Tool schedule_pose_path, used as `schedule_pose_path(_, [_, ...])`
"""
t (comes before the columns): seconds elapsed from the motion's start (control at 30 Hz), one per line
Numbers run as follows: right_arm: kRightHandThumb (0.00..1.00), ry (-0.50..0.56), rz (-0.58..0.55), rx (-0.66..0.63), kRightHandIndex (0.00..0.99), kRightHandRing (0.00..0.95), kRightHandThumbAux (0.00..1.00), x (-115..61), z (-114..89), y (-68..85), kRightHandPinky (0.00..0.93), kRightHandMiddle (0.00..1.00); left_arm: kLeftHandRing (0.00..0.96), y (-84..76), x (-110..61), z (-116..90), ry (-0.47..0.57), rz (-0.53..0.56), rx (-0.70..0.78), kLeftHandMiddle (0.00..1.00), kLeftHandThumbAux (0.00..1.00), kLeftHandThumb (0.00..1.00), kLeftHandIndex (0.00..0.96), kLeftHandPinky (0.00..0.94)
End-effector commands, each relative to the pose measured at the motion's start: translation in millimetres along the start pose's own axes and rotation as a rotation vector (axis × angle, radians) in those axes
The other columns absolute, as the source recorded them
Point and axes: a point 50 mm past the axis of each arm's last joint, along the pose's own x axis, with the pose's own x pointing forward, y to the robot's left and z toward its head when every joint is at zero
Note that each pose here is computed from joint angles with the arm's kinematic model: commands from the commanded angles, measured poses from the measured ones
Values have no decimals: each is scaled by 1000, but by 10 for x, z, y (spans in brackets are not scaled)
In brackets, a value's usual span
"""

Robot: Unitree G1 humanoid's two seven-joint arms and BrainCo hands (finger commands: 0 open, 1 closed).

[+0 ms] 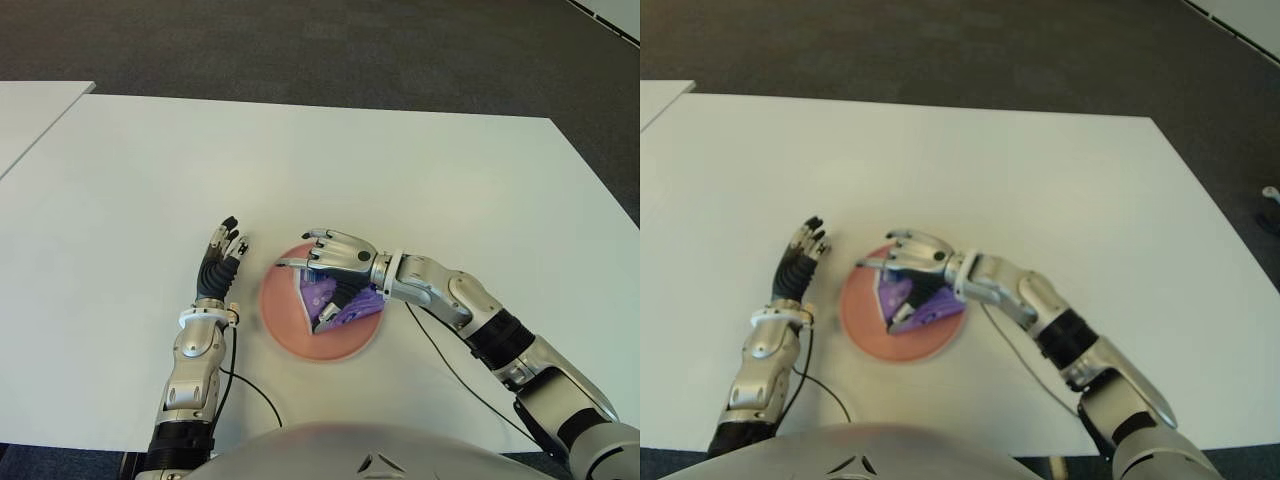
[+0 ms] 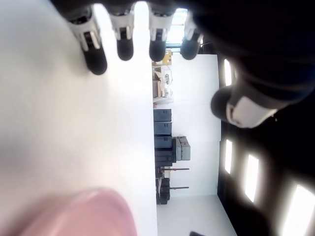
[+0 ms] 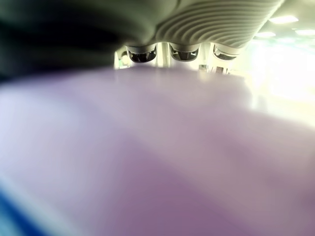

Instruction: Put the tissue paper into the plate.

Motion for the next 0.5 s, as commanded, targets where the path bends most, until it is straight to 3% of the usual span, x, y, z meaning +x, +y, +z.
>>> schedule_pose_path(0.03, [122, 8, 85, 36, 0, 0, 251, -126, 16, 144, 0, 0, 0, -1, -33, -84, 45, -9, -3, 0, 495, 0, 0, 0])
schedule_pose_path(0.5, [98, 36, -155, 8, 0, 0, 292, -240, -73, -77, 0, 0, 0, 0, -40, -78, 37, -9, -27, 0, 506, 0, 0, 0])
